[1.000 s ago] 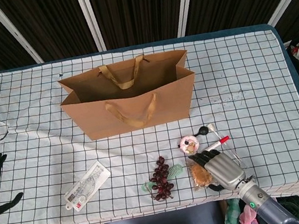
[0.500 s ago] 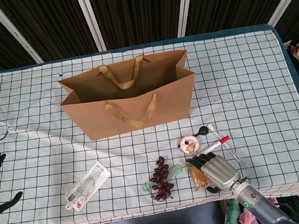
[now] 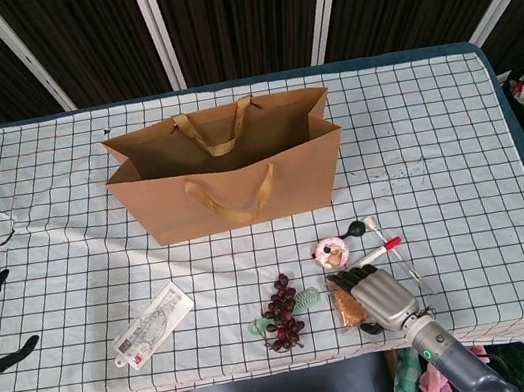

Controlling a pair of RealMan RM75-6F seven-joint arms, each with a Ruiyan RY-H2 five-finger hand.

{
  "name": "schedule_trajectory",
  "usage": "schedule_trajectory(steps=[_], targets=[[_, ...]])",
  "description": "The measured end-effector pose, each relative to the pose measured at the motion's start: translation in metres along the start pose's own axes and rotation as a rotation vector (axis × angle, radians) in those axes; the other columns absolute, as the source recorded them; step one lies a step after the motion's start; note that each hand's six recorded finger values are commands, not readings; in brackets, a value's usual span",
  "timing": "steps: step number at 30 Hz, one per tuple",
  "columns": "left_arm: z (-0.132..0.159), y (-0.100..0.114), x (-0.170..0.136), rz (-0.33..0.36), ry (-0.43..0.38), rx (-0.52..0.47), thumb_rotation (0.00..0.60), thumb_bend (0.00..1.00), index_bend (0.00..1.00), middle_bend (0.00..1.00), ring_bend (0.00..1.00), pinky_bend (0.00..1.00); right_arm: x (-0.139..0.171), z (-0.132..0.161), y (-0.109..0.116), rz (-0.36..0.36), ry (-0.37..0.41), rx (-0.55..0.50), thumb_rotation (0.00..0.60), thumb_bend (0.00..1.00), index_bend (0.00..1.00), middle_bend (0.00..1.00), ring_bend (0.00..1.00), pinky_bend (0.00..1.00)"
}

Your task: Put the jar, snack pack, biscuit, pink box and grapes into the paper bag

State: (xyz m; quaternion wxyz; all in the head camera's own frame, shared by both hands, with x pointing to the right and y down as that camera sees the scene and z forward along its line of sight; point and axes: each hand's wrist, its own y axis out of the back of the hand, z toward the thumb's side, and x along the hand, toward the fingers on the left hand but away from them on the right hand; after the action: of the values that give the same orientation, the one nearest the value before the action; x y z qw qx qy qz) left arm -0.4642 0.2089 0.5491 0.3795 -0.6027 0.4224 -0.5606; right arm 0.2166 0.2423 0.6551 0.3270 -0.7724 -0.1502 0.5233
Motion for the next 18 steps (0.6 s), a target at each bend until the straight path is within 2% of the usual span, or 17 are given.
schedule_trajectory(steps=[5, 9, 14, 18], targets=[[-0.0005, -0.0001, 0.0006, -0.001, 0.006, -0.001, 0.6, 0.07, 0.11, 0.07, 0.0, 0.07, -0.0018, 0.0008, 0.001, -0.016, 0.003, -0.007, 0.6, 0.19, 0.15, 0.29, 0.31, 0.23], [-0.0002, -0.0005, 0.0006, -0.003, 0.007, -0.001, 0.6, 0.07, 0.11, 0.07, 0.0, 0.07, -0.0026, 0.0005, 0.0, -0.021, 0.009, -0.011, 0.6, 0.22, 0.19, 0.32, 0.36, 0.23], [0.0, -0.0007, 0.0005, -0.005, 0.008, -0.001, 0.6, 0.07, 0.11, 0.07, 0.0, 0.07, -0.0034, 0.0006, -0.0009, -0.022, 0.016, -0.01, 0.6, 0.24, 0.23, 0.33, 0.38, 0.25], [-0.0007, -0.0008, 0.0008, -0.008, 0.012, 0.0, 0.6, 0.07, 0.11, 0.07, 0.0, 0.07, -0.0024, -0.0003, 0.006, -0.063, 0.014, -0.032, 0.6, 0.24, 0.23, 0.33, 0.38, 0.25]])
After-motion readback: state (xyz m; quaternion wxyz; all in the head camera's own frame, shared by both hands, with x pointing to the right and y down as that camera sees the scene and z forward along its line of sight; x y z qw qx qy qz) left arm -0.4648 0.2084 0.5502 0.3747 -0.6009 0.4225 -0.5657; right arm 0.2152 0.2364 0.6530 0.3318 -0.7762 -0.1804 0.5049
